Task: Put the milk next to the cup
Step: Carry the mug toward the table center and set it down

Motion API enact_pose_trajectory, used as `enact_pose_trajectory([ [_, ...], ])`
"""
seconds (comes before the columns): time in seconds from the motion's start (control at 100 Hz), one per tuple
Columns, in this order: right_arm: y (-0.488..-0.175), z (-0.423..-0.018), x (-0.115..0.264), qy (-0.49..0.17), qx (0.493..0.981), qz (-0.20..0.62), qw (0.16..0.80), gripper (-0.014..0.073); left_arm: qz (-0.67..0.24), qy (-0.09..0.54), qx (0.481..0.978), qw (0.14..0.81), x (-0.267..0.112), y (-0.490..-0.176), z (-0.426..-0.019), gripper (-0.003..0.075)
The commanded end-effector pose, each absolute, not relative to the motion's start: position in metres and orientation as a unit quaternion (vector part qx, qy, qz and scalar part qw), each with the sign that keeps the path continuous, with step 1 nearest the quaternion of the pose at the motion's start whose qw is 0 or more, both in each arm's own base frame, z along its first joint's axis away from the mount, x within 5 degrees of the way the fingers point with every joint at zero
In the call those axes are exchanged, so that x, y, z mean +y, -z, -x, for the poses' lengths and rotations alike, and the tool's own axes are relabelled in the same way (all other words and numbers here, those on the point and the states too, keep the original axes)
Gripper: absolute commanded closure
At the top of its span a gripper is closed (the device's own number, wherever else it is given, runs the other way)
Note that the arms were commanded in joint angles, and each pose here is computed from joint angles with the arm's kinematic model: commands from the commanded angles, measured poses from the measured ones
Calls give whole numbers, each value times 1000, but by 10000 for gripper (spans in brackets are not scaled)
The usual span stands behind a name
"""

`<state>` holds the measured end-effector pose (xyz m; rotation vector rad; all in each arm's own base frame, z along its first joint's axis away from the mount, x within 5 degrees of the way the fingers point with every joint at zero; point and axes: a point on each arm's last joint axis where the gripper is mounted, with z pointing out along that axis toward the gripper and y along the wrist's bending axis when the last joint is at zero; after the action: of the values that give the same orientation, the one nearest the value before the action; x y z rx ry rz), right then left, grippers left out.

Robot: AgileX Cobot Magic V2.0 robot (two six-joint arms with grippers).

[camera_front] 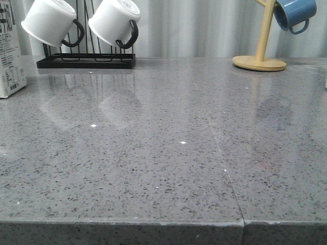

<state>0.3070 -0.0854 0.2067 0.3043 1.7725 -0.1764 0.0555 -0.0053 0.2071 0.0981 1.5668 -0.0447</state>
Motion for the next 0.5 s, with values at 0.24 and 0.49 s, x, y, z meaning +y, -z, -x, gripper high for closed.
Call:
enact_pose_trajectory([
  [0.24, -263, -300, -56, 54, 720, -87, 686, 661, -41, 19, 691, 722, -5, -195, -56, 741],
  [0.49, -287, -297, 14, -28, 701, -3, 713, 658, -41, 19, 691, 722, -5, -195, -56, 741],
])
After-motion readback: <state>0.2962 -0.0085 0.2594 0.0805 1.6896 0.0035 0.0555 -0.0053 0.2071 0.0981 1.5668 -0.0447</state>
